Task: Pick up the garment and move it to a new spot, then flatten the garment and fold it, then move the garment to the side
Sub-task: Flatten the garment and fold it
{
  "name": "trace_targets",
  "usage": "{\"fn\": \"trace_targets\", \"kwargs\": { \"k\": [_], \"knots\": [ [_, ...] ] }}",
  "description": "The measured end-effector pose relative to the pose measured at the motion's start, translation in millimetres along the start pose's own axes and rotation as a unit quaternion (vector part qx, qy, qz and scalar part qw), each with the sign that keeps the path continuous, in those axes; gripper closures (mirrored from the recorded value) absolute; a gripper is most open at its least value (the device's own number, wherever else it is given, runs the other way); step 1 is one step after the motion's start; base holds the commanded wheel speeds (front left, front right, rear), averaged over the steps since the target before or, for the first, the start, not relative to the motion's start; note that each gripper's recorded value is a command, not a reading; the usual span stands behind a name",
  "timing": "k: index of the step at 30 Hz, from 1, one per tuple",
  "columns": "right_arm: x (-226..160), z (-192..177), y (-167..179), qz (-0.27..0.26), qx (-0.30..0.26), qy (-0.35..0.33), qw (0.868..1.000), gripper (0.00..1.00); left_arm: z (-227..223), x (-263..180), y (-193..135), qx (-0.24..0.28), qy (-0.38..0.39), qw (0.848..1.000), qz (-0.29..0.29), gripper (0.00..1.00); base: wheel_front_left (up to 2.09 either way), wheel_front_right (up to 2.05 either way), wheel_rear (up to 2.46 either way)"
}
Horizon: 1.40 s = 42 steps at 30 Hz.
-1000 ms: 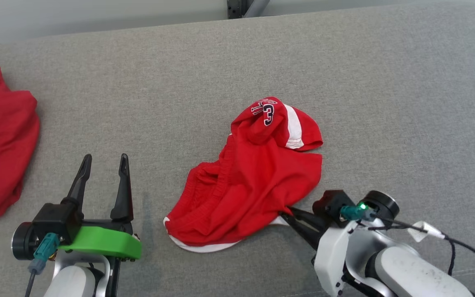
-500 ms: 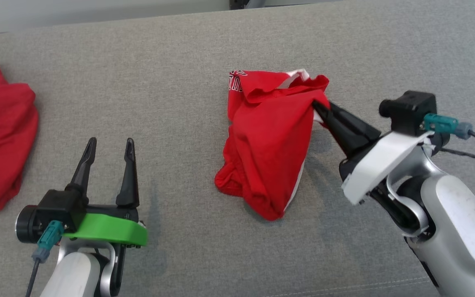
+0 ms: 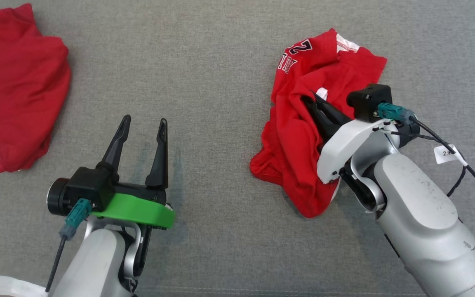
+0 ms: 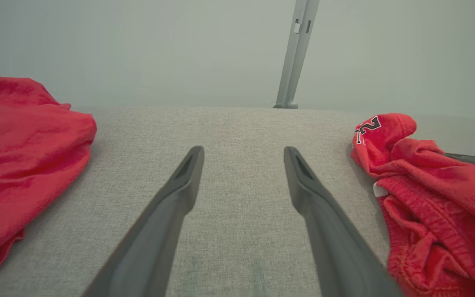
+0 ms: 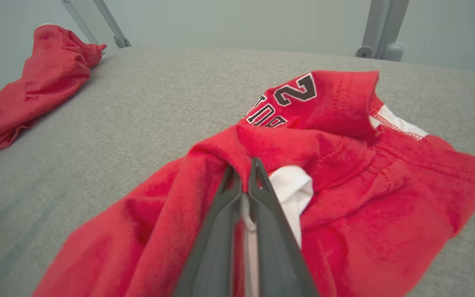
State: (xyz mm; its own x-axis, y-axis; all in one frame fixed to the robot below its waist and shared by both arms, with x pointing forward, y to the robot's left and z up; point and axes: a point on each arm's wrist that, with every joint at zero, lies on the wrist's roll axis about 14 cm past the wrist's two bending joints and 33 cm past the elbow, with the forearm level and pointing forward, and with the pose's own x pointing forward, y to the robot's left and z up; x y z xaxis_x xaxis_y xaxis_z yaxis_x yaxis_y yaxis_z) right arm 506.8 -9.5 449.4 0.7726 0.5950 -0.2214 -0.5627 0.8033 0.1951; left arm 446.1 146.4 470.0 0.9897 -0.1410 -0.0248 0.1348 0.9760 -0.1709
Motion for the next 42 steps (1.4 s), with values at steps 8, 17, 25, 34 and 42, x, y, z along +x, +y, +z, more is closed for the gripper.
{"fn": "trace_targets", "kwargs": {
  "k": [8, 17, 25, 34, 42],
  "knots": [
    [17.8, -23.6, 9.2, 0.016, -0.003, 0.004, 1.000, 0.52, -13.0, -0.4, 9.5, 0.009, 0.016, 1.000, 0.008, 0.00, 0.00, 0.00, 0.00],
    [-15.1, 19.1, -9.9, -0.021, -0.026, -0.107, 0.994, 0.00, -1.5, 2.4, -1.1, 0.017, 0.000, 1.000, -0.006, 0.00, 0.00, 0.00, 0.00],
    [-85.7, 52.1, -60.1, -0.130, -0.045, -0.180, 0.974, 0.00, 10.0, 1.6, -11.2, 0.022, -0.014, 0.999, -0.020, 0.00, 0.00, 0.00, 0.00],
    [-155.4, 53.8, -78.2, -0.218, -0.059, -0.195, 0.954, 0.00, 18.6, -12.7, -22.0, 0.019, -0.016, 0.999, -0.025, 0.00, 0.00, 0.00, 0.00],
    [-182.1, 57.1, -74.7, -0.244, -0.053, -0.204, 0.947, 0.00, 24.3, -22.6, -35.2, 0.010, -0.016, 0.999, -0.035, 0.00, 0.00, 0.00, 0.00]
  ]
}}
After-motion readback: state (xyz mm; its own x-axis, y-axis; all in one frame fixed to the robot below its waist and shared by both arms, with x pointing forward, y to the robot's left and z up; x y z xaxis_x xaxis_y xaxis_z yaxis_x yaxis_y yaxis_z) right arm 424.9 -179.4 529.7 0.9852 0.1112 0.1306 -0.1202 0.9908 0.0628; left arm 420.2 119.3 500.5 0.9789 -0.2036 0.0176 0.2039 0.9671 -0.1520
